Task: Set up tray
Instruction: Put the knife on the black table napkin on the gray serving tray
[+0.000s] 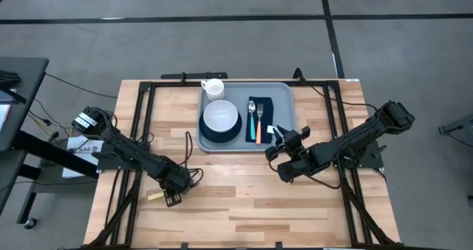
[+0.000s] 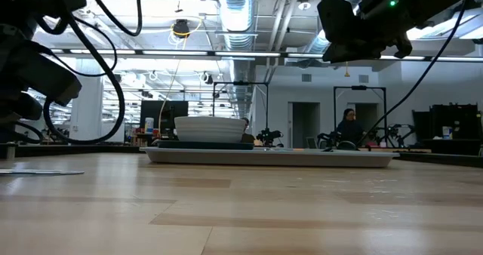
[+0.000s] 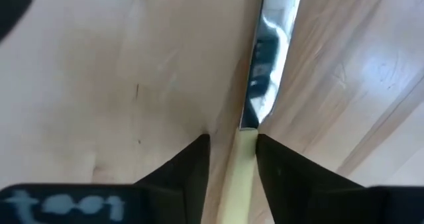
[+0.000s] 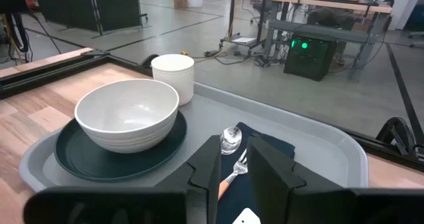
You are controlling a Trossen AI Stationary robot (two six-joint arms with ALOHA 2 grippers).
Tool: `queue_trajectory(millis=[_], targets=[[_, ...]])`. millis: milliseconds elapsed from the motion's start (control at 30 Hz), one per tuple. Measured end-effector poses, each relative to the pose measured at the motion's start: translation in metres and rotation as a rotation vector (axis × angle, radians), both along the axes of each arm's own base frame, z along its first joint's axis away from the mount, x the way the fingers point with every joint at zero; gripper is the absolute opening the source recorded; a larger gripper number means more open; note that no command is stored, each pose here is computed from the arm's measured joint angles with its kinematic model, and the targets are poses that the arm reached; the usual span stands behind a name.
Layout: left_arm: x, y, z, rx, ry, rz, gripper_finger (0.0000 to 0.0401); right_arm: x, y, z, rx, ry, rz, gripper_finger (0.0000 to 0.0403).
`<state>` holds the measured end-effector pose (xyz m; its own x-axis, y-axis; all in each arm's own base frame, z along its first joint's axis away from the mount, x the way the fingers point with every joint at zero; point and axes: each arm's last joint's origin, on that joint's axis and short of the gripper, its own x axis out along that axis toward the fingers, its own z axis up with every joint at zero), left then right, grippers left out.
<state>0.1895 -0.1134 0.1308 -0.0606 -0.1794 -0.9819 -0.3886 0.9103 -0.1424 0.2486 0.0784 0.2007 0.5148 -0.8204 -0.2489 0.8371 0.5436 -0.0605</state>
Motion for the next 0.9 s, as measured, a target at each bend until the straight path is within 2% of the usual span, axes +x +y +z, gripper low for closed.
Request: queue_trajectory(millis=[500,900], targets=[[0.006,0.02,0.0,-0.02,0.014,-0.082,0.0033,0.0,0.0,0.0,0.0,0.0,0.0,0.0067],[0.011,0.018,0.003,-0.037,-0.052,-0.257,0.003,0.001,0.0,0.0,0.005,-0.011,0.0,0.0067]])
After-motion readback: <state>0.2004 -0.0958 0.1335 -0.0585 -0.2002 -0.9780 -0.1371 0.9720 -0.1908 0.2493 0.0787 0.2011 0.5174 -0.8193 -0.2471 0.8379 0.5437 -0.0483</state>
